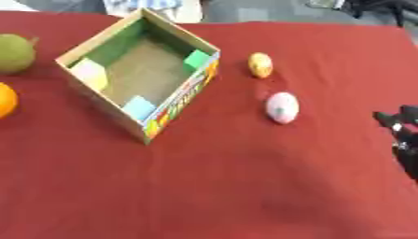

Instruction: Pick up objects on the table and place them in the box.

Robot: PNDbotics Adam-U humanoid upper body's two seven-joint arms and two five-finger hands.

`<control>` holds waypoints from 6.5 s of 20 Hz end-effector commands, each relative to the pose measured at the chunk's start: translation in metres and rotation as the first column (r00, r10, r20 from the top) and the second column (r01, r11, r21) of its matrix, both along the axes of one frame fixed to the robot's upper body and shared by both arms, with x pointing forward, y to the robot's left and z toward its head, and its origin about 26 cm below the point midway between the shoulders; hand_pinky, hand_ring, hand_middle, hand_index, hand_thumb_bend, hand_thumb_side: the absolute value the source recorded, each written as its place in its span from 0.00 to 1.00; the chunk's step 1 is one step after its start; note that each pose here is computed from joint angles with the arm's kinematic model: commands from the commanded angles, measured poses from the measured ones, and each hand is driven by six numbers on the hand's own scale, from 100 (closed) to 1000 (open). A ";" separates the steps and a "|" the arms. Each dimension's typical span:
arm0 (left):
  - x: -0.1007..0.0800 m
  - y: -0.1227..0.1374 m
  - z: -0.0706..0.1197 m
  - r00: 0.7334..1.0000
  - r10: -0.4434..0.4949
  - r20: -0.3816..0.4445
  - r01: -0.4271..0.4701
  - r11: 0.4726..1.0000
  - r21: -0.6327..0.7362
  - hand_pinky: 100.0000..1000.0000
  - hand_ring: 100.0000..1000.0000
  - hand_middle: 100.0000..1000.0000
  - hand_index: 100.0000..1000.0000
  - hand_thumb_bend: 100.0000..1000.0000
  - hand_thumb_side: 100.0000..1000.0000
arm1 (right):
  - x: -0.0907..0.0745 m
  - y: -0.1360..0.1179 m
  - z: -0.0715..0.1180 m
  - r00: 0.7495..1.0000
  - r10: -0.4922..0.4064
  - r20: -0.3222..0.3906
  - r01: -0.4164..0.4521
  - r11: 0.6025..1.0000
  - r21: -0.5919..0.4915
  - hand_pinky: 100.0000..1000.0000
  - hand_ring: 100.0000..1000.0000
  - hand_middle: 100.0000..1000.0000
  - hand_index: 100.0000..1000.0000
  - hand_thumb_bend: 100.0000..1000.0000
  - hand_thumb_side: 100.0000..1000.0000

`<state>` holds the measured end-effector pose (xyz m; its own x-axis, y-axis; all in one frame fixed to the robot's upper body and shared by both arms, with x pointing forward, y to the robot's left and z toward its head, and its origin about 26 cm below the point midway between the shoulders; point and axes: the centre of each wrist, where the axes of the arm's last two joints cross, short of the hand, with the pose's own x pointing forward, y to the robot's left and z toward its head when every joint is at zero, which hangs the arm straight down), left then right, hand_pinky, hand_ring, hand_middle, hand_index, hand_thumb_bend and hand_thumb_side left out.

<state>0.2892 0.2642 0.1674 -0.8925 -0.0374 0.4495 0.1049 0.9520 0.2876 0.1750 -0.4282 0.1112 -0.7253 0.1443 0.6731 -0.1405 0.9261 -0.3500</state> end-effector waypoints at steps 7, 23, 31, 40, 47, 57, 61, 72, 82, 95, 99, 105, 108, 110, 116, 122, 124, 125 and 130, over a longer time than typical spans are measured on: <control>-0.001 0.003 0.008 1.000 0.006 0.029 -0.007 0.999 0.036 0.82 0.77 0.74 0.78 0.00 0.53 | 0.000 -0.027 0.054 0.952 0.241 0.188 -0.104 0.834 -0.542 0.90 0.00 0.68 0.86 0.00 0.29; 0.000 0.000 0.010 0.999 -0.014 0.029 0.012 0.998 0.058 0.82 0.77 0.74 0.77 0.00 0.53 | 0.049 -0.046 0.129 0.964 0.240 0.114 -0.058 0.606 -0.793 0.92 0.00 0.73 0.88 0.00 0.11; 0.001 -0.003 0.012 0.999 -0.038 0.027 0.036 0.997 0.066 0.82 0.77 0.74 0.77 0.00 0.53 | 0.078 -0.067 0.132 0.986 0.153 0.065 -0.029 0.543 -0.839 0.94 0.00 0.74 0.89 0.00 0.12; 0.002 -0.007 0.014 0.998 -0.065 0.024 0.063 0.995 0.071 0.82 0.77 0.74 0.77 0.00 0.53 | 0.099 -0.067 0.129 0.992 0.119 0.043 -0.017 0.464 -0.886 0.96 0.00 0.74 0.90 0.00 0.15; 0.003 -0.010 0.015 0.996 -0.085 0.024 0.082 0.993 0.079 0.82 0.77 0.74 0.77 0.00 0.53 | 0.111 -0.063 0.117 0.995 0.099 0.026 -0.018 0.418 -0.908 0.99 0.00 0.73 0.89 0.00 0.15; 0.004 -0.014 0.018 0.993 -0.112 0.025 0.109 0.990 0.091 0.82 0.77 0.74 0.77 0.00 0.53 | 0.127 -0.054 0.103 0.995 0.099 -0.011 -0.044 0.335 -0.941 1.00 0.00 0.72 0.90 0.00 0.18; 0.004 -0.016 0.019 0.992 -0.122 0.025 0.119 0.988 0.094 0.82 0.77 0.74 0.77 0.00 0.53 | 0.131 -0.051 0.103 0.994 0.106 -0.021 -0.053 0.310 -0.949 1.00 0.00 0.72 0.91 0.00 0.18; 0.005 -0.020 0.022 0.989 -0.145 0.027 0.141 0.985 0.103 0.82 0.77 0.75 0.77 0.00 0.53 | 0.146 -0.053 0.106 0.997 0.070 -0.025 -0.041 0.231 -0.972 1.00 0.00 0.77 0.95 0.00 0.18; 0.006 -0.022 0.024 0.988 -0.152 0.032 0.148 0.983 0.109 0.82 0.77 0.74 0.77 0.00 0.53 | 0.149 -0.051 0.089 0.998 0.036 -0.058 -0.062 0.122 -0.991 1.00 0.00 0.82 0.97 0.00 0.28; 0.007 -0.024 0.027 0.986 -0.162 0.034 0.158 0.981 0.113 0.82 0.77 0.74 0.77 0.00 0.53 | 0.151 -0.046 0.079 0.999 0.034 -0.041 -0.043 0.066 -0.997 1.00 0.00 0.83 0.98 0.00 0.37; 0.007 -0.024 0.027 0.986 -0.164 0.033 0.159 0.981 0.115 0.82 0.77 0.74 0.77 0.00 0.53 | 0.152 -0.050 0.076 0.999 0.011 -0.036 -0.037 0.034 -0.999 1.00 0.00 0.83 0.98 0.00 0.40; 0.007 -0.024 0.027 0.986 -0.163 0.032 0.158 0.981 0.115 0.82 0.77 0.74 0.77 0.00 0.53 | 0.150 -0.052 0.071 1.000 -0.001 -0.011 -0.011 0.005 -1.000 1.00 0.00 0.73 0.90 0.00 0.39; 0.007 -0.024 0.026 0.987 -0.158 0.029 0.154 0.982 0.114 0.82 0.77 0.74 0.77 0.00 0.53 | 0.143 -0.052 0.073 1.000 0.007 0.025 0.026 -0.013 -1.000 1.00 0.00 0.67 0.85 0.00 0.36; 0.007 -0.024 0.026 0.987 -0.156 0.030 0.152 0.982 0.113 0.82 0.77 0.74 0.77 0.00 0.54 | 0.140 -0.050 0.071 0.999 0.017 0.043 0.044 -0.014 -0.999 1.00 0.00 0.58 0.76 0.00 0.33; 0.007 -0.024 0.026 0.987 -0.156 0.029 0.152 0.982 0.115 0.82 0.77 0.74 0.77 0.00 0.53 | 0.135 -0.045 0.064 0.995 0.045 0.088 0.086 0.031 -0.996 0.98 0.00 0.45 0.62 0.00 0.26; 0.007 -0.025 0.025 0.987 -0.159 0.025 0.155 0.981 0.116 0.82 0.78 0.75 0.77 0.00 0.53 | 0.131 -0.043 0.056 0.989 0.065 0.131 0.123 0.115 -0.986 0.94 0.00 0.39 0.53 0.00 0.19; 0.007 -0.025 0.025 0.987 -0.160 0.024 0.156 0.981 0.116 0.82 0.78 0.75 0.77 0.00 0.53 | 0.130 -0.043 0.055 0.987 0.066 0.149 0.139 0.142 -0.980 0.93 0.00 0.38 0.52 0.00 0.18; 0.007 -0.025 0.025 0.987 -0.161 0.024 0.157 0.981 0.115 0.82 0.78 0.75 0.77 0.00 0.53 | 0.129 -0.044 0.055 0.985 0.065 0.159 0.148 0.155 -0.977 0.92 0.00 0.37 0.50 0.00 0.18; 0.007 -0.025 0.025 0.987 -0.162 0.022 0.159 0.981 0.113 0.82 0.78 0.75 0.77 0.00 0.53 | 0.126 -0.046 0.054 0.978 0.069 0.198 0.181 0.192 -0.964 0.91 0.00 0.37 0.50 0.00 0.17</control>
